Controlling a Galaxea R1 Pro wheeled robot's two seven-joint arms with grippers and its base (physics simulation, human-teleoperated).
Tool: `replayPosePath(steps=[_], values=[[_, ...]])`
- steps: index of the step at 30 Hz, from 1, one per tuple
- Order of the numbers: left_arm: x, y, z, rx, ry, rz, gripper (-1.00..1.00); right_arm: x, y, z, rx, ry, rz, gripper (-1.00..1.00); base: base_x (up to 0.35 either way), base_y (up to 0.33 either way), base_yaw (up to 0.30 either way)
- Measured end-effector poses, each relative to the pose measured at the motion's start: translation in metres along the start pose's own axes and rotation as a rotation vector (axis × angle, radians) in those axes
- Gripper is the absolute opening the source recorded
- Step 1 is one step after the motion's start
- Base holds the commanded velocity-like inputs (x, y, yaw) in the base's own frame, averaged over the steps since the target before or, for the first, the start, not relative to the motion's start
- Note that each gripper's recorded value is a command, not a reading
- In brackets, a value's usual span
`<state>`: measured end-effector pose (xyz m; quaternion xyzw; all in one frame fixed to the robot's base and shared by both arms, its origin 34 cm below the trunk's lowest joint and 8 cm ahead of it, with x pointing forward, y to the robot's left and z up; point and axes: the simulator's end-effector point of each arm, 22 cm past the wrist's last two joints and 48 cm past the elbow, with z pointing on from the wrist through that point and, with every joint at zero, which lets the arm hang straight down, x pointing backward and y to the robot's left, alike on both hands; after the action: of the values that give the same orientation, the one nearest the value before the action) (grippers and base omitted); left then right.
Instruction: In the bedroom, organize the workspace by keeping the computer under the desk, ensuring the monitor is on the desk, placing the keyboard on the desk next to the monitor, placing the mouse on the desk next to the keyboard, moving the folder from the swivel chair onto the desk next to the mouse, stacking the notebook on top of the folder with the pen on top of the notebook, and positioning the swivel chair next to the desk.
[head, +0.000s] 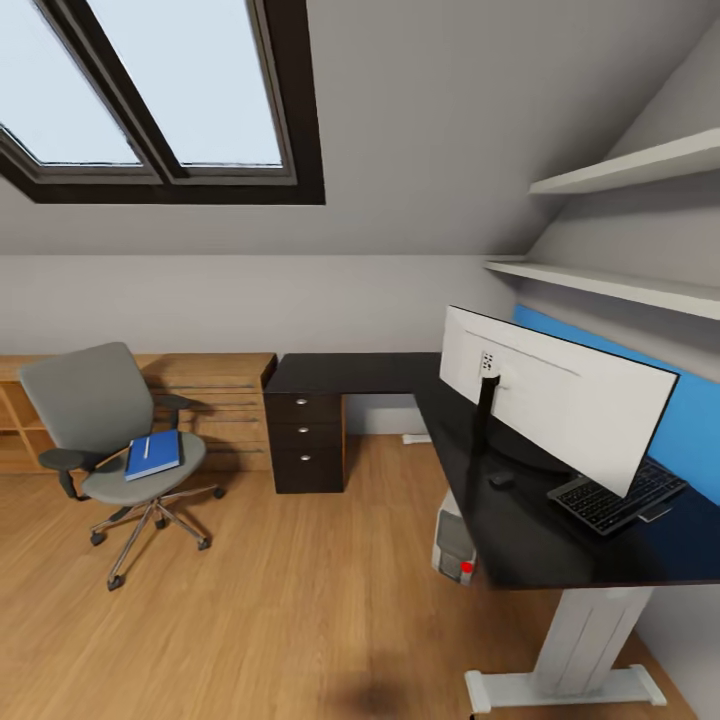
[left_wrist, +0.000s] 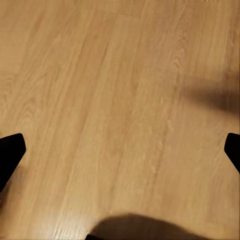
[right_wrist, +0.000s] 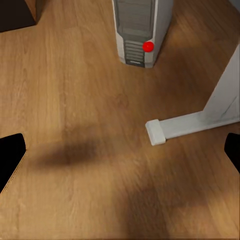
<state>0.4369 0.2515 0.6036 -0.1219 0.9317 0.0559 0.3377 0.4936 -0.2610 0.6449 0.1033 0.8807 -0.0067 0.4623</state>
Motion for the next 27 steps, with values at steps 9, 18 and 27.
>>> replayPosePath(steps=[9, 18, 27], values=[[0.0, -0.001, 0.0, 0.001, 0.0, 0.0, 1.0, -0.001, -0.001, 0.0, 0.003, -0.005, 0.001, 1.0, 0.078, 0.263, 0.0], [0.0, 0.0, 0.0, 0.001, 0.0, 0.0, 1.0, -0.004, -0.013, 0.001, 0.02, -0.011, -0.003, 1.0, 0.043, 0.048, 0.0], [0.0, 0.0, 0.0, 0.001, 0.002, 0.0, 1.0, -0.018, -0.084, 0.004, 0.119, -0.027, -0.022, 1.0, 0.005, 0.005, 0.0]])
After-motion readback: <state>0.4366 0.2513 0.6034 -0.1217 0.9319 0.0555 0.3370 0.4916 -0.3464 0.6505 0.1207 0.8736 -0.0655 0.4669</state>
